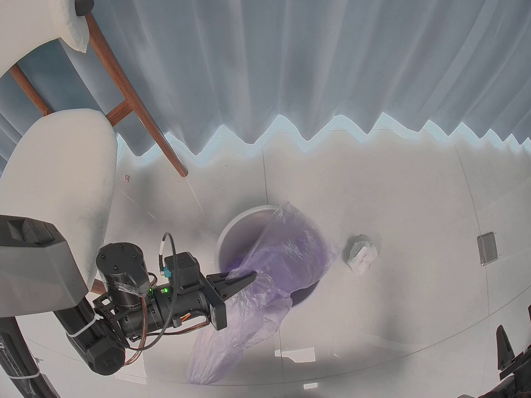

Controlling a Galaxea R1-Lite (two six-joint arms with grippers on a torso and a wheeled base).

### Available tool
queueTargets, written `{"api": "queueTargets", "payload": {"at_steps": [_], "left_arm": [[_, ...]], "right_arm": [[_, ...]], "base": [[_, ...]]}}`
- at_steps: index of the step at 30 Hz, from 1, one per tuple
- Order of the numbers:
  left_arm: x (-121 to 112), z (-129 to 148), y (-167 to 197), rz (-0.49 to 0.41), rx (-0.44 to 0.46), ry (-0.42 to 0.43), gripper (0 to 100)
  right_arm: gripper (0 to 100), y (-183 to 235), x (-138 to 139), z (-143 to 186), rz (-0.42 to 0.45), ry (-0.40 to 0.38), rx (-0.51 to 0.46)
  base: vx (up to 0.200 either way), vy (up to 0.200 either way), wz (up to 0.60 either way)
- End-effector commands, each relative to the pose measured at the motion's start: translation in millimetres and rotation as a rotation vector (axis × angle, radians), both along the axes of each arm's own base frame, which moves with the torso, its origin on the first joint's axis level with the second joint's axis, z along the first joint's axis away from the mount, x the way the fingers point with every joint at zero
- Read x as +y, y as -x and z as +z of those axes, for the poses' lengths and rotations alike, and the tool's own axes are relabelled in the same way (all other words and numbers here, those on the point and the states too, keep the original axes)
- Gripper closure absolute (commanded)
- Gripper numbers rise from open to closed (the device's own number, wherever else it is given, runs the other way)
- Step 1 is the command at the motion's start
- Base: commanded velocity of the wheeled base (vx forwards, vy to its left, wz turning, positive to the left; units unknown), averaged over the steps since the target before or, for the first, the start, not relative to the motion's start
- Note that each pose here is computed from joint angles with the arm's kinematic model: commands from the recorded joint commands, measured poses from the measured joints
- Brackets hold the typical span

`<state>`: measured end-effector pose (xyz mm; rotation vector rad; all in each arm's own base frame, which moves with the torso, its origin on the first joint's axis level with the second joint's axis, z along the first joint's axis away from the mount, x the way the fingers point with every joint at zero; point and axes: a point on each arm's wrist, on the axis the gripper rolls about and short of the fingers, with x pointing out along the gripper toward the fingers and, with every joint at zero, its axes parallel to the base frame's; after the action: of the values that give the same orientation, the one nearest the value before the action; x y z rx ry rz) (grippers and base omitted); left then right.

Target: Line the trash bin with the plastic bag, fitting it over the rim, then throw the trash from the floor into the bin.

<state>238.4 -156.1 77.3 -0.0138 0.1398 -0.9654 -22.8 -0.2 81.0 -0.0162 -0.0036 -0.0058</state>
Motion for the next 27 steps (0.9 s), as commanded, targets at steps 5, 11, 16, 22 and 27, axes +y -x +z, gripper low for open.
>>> {"api": "queueTargets", "payload": {"at_steps": [5,11,16,22,27], "left_arm": [[-1,9,-1,-0.004,-0.062,0.001,100],[-7,74,-12,-0.006,-0.377,0.092,100],[0,61,-13,-0.061,-0.485,-0.036,100],[-4,28,-15,-0.139,-0.43,-0.13,100],[-3,16,-13,-0.219,-0.422,-0.154,100]], "right_arm": [[0,0,0,-5,0.003,0.022,0.002],[0,0,0,-5,0.012,0.027,-0.001],[0,0,0,-5,0.021,0.025,-0.001],[0,0,0,-5,0.019,0.024,-0.001],[0,0,0,-5,0.022,0.025,-0.003]], "base": [[0.0,0.0,0.0],[0.0,0.0,0.0],[0.0,0.0,0.0],[0.0,0.0,0.0],[0.0,0.0,0.0]]}}
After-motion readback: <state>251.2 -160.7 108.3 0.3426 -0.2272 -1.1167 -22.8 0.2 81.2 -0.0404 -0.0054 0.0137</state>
